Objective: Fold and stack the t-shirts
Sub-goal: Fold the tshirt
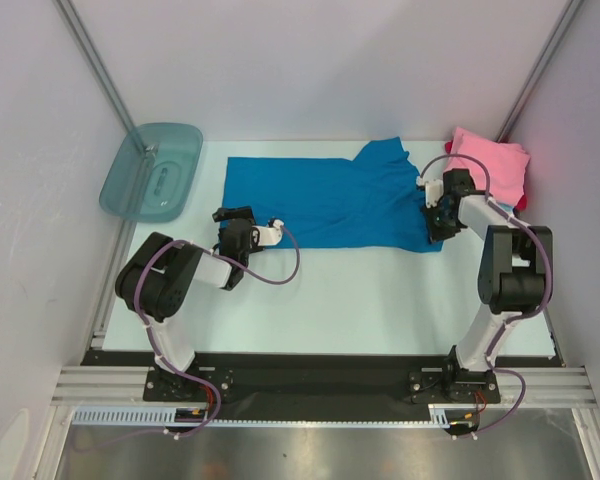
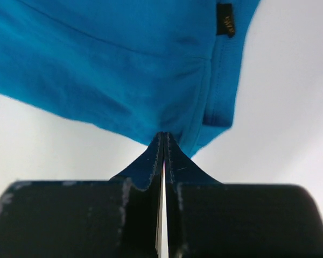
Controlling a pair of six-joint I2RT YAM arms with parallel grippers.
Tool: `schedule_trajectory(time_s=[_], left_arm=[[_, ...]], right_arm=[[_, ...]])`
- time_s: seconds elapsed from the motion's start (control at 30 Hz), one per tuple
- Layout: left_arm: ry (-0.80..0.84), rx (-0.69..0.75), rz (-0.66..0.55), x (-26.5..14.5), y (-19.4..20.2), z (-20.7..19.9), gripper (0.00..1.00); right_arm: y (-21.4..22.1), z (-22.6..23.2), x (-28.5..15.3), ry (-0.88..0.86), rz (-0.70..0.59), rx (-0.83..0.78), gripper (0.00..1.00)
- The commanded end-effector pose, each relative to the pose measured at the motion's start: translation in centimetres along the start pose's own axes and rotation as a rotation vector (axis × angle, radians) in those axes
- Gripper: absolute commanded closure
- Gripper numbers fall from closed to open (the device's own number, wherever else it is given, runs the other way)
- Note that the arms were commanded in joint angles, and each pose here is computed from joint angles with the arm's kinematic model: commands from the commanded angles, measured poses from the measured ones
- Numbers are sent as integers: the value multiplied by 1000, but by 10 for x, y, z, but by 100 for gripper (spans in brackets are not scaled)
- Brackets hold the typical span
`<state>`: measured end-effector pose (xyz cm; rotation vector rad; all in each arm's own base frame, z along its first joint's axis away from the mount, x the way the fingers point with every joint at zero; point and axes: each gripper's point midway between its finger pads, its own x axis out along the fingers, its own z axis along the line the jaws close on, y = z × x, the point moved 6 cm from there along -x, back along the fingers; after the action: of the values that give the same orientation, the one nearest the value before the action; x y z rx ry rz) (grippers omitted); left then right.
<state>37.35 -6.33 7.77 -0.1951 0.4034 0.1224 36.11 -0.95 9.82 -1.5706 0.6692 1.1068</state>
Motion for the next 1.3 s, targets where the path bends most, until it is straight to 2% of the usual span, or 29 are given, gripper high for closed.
schedule_trajectory(time_s=[0.0, 0.13, 0.3, 0.67, 1.13, 1.2, 1.23, 1.27], left_arm=[[69, 17, 15, -2, 5, -9, 0], [68, 18, 12, -4, 5, -7, 0], [70, 29, 16, -5, 8, -8, 0], [74, 53, 26, -1, 12, -8, 0], [36, 47, 32, -7, 14, 7, 0], [18, 32, 36, -9, 14, 14, 0], [-1, 20, 37, -12, 14, 22, 0], [-20, 8, 38, -13, 15, 29, 0]], right_arm=[[0, 0, 21, -19, 18, -25, 100], [9, -4, 44, -21, 73, -23, 100], [19, -18, 50, 2, 103, -18, 100], [45, -72, 28, 83, 148, 17, 100], [45, -83, 13, 100, 159, -19, 100], [40, -82, 6, 91, 149, -23, 96], [37, -82, 3, 88, 141, -24, 86], [33, -80, -6, 89, 127, -27, 81]])
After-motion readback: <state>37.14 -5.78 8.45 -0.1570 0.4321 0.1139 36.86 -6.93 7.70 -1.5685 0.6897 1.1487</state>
